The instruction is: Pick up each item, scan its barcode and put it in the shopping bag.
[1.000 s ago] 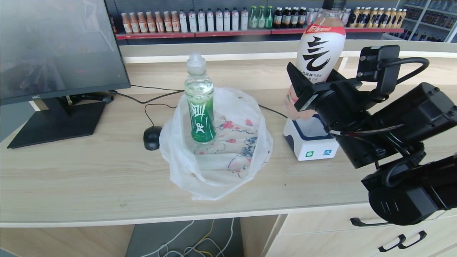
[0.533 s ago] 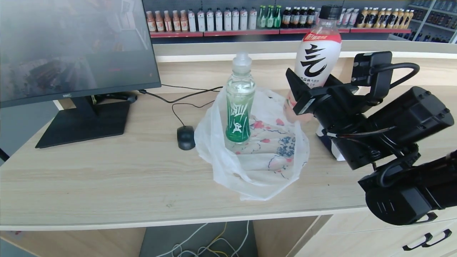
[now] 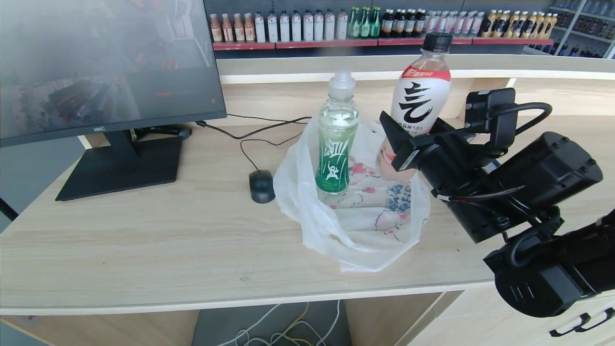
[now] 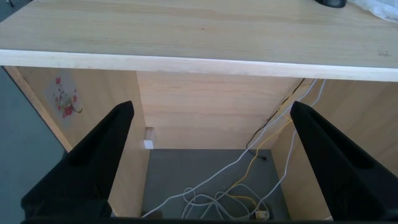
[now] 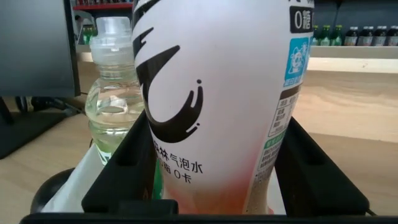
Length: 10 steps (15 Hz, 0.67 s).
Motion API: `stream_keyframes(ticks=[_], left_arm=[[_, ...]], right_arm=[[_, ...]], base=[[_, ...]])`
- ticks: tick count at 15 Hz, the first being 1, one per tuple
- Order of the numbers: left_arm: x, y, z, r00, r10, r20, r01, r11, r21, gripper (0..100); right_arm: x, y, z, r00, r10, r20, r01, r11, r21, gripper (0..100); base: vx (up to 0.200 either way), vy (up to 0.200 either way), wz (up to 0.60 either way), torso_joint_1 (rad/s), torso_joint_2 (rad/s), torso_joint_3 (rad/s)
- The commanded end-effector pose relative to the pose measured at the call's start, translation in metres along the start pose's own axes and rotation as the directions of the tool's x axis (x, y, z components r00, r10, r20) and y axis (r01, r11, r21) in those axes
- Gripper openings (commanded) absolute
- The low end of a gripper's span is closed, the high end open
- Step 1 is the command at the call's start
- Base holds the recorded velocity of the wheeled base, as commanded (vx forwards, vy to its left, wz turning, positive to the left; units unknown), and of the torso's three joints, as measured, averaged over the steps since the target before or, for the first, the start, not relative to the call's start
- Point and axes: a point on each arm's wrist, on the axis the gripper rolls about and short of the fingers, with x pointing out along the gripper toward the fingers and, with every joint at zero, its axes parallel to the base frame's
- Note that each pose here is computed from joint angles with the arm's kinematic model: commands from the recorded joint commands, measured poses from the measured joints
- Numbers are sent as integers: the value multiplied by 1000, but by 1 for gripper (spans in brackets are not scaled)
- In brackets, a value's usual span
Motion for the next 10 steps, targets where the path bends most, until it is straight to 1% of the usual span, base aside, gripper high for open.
stream_keyframes(ticks=[1, 4, 7, 10], left_arm=[[0, 0, 0, 1000, 1, -1, -1, 1000, 0, 100], [0, 0, 0, 1000, 1, 1, -1, 1000, 0, 100], [0, 0, 0, 1000, 1, 1, -1, 1000, 0, 100], [0, 0, 0, 1000, 1, 1, -1, 1000, 0, 100]], right_arm=[[-2, 0, -4, 1000, 2, -18, -2, 1000, -3, 0], [-3, 2, -18, 998, 7, -58, -8, 1000, -8, 0], [-1, 5, -39, 994, 13, -105, -15, 1000, -15, 0], [7, 8, -52, 994, 15, -112, -17, 1000, -15, 0]], base=[[0, 0, 0, 0, 0, 0], [0, 0, 0, 0, 0, 0], [0, 0, 0, 0, 0, 0], [0, 0, 0, 0, 0, 0]])
